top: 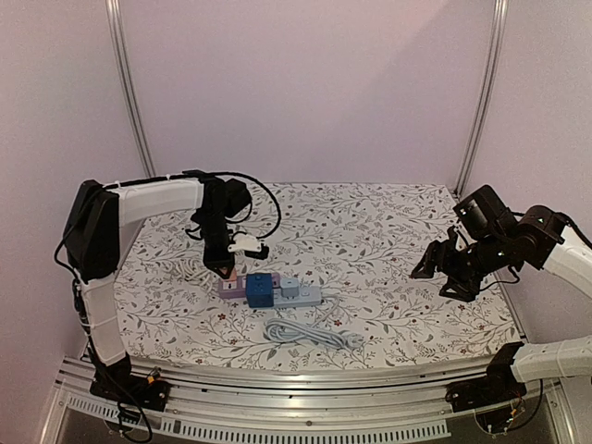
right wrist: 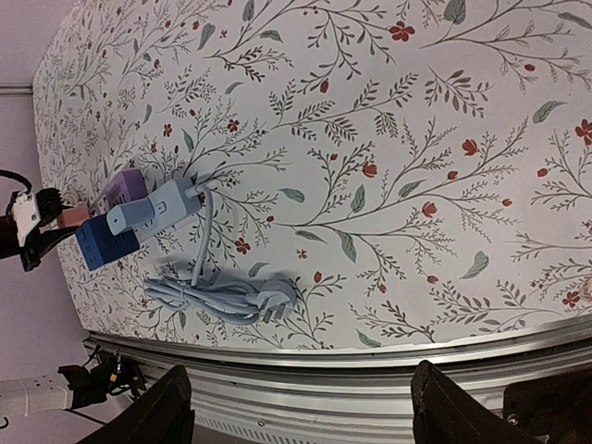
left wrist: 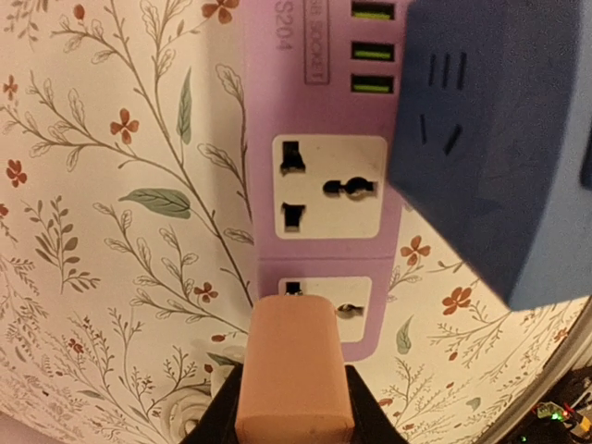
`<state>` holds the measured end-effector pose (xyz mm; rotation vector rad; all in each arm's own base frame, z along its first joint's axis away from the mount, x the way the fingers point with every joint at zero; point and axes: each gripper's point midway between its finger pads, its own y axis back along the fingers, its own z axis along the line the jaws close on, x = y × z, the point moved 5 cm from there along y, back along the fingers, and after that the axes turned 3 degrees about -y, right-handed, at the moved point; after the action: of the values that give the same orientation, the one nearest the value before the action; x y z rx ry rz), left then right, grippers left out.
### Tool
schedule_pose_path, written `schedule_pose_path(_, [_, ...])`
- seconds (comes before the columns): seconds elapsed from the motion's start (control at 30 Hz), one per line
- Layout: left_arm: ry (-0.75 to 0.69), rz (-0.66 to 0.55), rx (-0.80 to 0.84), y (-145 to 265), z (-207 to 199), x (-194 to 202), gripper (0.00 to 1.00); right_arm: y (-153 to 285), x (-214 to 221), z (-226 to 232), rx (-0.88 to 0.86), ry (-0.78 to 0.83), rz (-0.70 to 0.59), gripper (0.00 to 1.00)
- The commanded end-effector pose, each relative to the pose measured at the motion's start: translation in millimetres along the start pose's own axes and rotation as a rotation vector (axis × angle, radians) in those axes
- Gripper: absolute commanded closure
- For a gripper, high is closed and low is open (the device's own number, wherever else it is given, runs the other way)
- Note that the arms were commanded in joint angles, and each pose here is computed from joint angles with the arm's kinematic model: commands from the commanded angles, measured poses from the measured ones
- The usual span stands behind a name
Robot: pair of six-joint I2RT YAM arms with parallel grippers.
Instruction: Insert the plug
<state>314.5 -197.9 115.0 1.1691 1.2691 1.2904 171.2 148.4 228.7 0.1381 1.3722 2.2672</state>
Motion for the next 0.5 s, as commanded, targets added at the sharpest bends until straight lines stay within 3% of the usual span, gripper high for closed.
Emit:
schedule_pose_path(0.0, [-0.003, 0.030, -0.008, -17.9, 12.8, 7.5, 1.00, 1.3, -1.4, -6.2, 0.023, -0.005, -0.019, 0.20])
schedule_pose_path(0.47, [-0.009, 0.020, 0.014, -23.3, 11.2, 8.2, 1.00, -1.5, -3.0, -3.1, 0.020, -0.009, -0.020, 0.20])
